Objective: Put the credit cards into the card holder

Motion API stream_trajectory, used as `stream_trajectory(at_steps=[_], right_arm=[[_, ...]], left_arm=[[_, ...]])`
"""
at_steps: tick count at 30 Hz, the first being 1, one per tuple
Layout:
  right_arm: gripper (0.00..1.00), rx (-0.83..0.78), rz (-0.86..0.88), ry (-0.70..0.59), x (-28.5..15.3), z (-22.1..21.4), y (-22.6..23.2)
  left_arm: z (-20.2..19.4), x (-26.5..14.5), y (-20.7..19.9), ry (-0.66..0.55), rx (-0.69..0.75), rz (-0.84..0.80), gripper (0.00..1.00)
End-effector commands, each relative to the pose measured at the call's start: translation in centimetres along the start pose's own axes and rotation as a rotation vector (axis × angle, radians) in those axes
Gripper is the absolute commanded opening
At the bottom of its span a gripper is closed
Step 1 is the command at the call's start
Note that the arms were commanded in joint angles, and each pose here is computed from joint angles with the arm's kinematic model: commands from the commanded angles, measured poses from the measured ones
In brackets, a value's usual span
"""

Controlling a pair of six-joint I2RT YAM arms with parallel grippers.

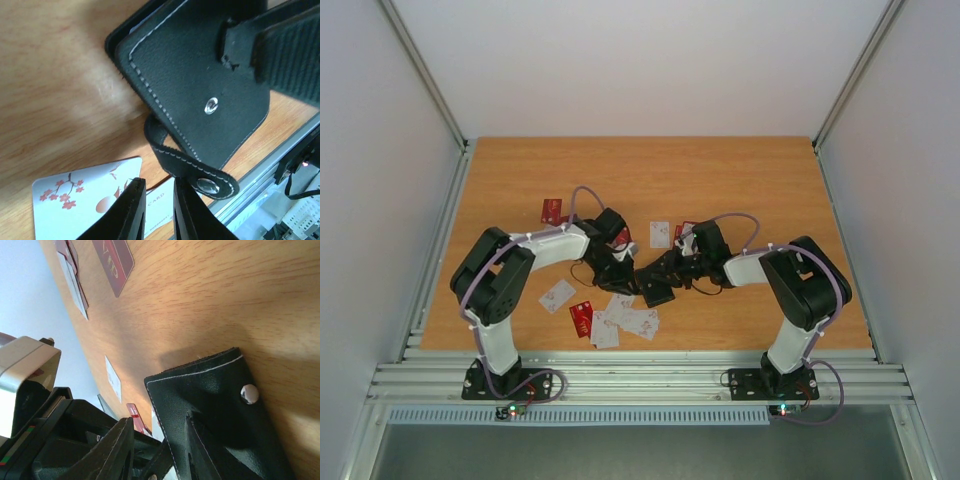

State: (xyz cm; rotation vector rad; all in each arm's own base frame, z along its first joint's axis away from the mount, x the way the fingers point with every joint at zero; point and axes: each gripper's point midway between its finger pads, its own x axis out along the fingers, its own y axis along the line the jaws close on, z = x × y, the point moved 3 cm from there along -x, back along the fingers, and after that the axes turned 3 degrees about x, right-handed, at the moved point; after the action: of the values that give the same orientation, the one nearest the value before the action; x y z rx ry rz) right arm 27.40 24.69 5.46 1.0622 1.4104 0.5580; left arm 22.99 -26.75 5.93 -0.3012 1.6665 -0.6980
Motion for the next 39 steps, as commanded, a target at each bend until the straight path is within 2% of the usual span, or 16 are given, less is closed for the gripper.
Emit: stream_trajectory(at_steps=[1, 12, 22, 39], right_arm=[[0.30, 0.083, -0.106, -0.005, 0.9, -0.4, -3.4], [0.30, 0.088, -0.108, 0.005, 1.1, -0.4, -3.7], [0.30, 0.092, -0.104, 0.007, 1.3, -0.4, -3.9], [0.29, 0.098, -0.114, 0.021, 1.3, -0.7, -4.4]], left_arm=[[1.4, 0.1, -1.3, -0.026, 0.015, -0.040, 0.18], [2.1, 0.5, -2.0, -0.033, -0.001, -0.051, 0.18], [2.1, 1.0, -2.0, -0.051, 0.002, 0.030, 0.19], [1.1, 0.9, -2.5, -0.106, 0.208, 0.136, 0.21]])
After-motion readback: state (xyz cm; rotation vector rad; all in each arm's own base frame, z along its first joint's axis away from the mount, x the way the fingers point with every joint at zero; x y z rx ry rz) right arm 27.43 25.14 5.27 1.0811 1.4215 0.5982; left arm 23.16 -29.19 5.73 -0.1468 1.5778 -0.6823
